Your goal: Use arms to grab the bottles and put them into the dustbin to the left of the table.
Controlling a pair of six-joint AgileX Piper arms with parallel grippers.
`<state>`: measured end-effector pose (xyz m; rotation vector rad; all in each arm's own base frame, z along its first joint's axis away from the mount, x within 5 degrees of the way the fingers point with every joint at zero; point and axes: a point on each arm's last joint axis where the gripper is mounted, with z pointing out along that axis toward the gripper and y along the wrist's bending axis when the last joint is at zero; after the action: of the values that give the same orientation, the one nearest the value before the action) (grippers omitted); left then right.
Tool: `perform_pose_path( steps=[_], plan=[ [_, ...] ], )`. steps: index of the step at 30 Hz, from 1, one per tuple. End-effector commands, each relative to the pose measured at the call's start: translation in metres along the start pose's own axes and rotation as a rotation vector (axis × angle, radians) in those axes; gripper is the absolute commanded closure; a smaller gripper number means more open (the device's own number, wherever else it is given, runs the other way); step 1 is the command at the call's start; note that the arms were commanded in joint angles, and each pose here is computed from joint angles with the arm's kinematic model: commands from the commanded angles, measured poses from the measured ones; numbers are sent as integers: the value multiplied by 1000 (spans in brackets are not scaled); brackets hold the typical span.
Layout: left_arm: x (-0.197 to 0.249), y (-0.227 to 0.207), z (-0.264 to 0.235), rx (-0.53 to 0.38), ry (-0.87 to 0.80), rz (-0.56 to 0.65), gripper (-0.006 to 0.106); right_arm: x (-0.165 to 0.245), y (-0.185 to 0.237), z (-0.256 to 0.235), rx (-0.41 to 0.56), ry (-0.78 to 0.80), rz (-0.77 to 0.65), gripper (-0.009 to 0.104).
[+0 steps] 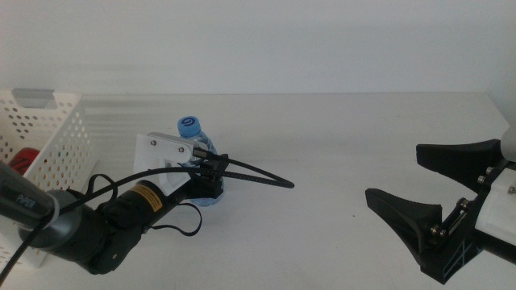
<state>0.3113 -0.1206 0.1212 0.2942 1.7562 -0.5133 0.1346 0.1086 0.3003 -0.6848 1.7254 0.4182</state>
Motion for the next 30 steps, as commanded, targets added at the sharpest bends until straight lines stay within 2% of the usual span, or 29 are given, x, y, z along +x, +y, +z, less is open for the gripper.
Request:
perform_pose_path(
  steps=[1,4,10,17,26,30],
  plan=[
    [-29,-6,-3,37,-181,-26,91,-17,0,-3,0,-105,-9,25],
    [-32,-9,-10,44,-167,-19,106,-17,0,-3,0,-105,-9,25],
    [-59,-16,-33,20,-115,21,105,-17,0,-3,0,-105,-9,25],
    [-101,-29,-67,6,-55,127,105,-17,0,-3,0,-105,-9,25],
    [-139,-36,-116,-94,-31,97,105,-17,0,-3,0,-105,-9,25],
    [-150,-35,-136,-173,54,77,105,-17,0,-3,0,-105,-9,25]
  ],
)
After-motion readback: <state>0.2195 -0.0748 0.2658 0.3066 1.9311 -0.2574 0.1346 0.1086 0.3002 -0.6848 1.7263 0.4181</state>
